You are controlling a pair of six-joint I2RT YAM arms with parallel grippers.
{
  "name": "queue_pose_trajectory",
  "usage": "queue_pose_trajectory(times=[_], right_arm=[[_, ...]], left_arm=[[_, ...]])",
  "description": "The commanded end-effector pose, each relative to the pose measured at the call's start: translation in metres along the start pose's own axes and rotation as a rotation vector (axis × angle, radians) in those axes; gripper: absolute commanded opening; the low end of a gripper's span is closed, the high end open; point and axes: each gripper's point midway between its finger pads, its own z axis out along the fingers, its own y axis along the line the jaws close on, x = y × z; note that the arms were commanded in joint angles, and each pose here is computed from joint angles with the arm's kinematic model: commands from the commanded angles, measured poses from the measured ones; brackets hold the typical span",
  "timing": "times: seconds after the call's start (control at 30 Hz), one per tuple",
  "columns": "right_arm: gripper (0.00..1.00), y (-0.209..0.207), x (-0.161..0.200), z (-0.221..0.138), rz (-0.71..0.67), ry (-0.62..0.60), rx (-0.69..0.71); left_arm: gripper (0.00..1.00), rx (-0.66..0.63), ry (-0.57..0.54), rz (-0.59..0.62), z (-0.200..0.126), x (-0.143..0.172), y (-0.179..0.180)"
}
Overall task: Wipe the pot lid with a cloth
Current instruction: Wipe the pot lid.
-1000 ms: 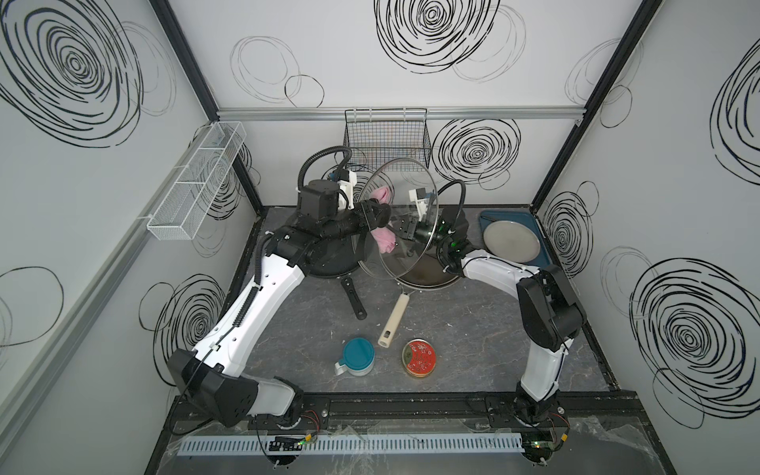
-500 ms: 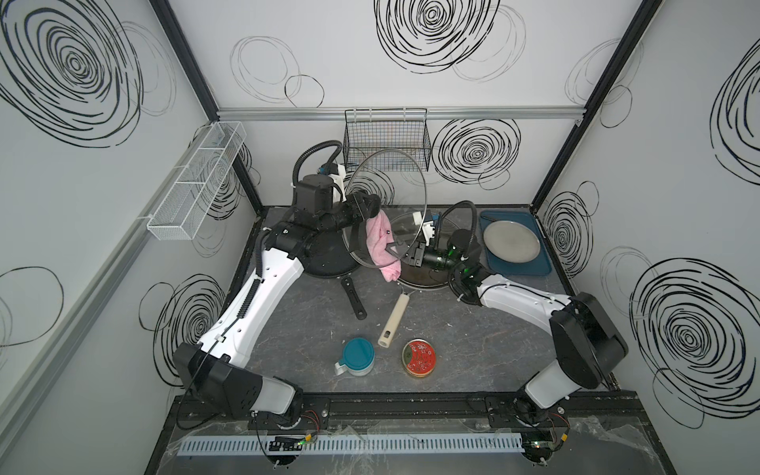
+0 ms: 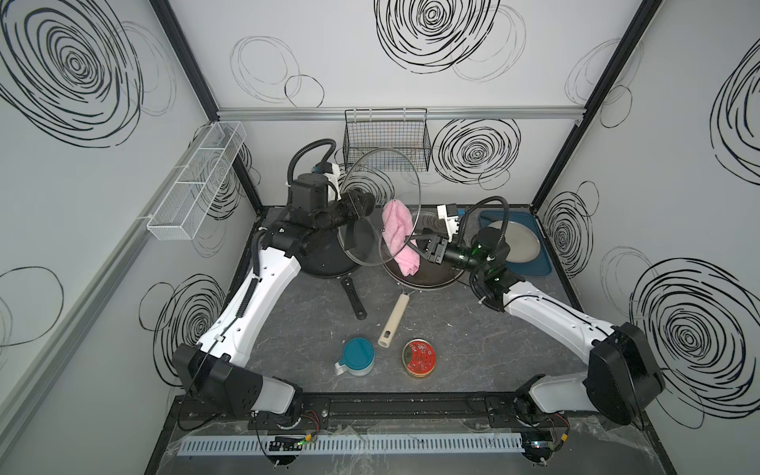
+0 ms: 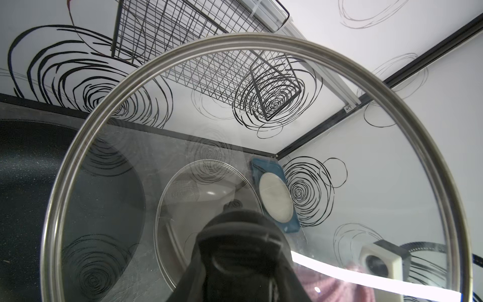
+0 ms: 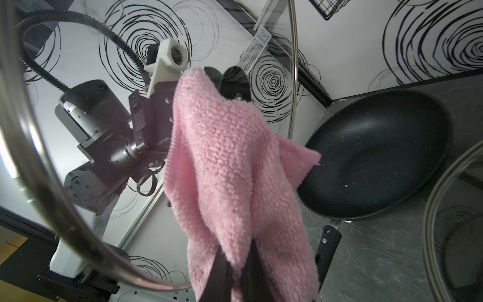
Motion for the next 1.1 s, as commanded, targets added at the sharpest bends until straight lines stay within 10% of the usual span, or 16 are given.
queue_pose_trajectory(times=[0.0,0.5,1.07], right_arm=[[0.0,0.023,-0.032,-0.005,-0.091,-0.056,-0.035],[0.0,0.022,-0.089,0.035,-0.169,-0.085,-0.111],[0.0,0.01,-0.039,0.075,-0.076,0.033,-0.169]], left_arm=[[0.0,0.214,-0.216,0.078,-0.049,-0.053,-0.063],[0.0,0.234,-0.12,0.113,-0.046,-0.019,-0.074],[0.0,0.24,-0.161,0.128,-0.043,-0.037,-0.085]])
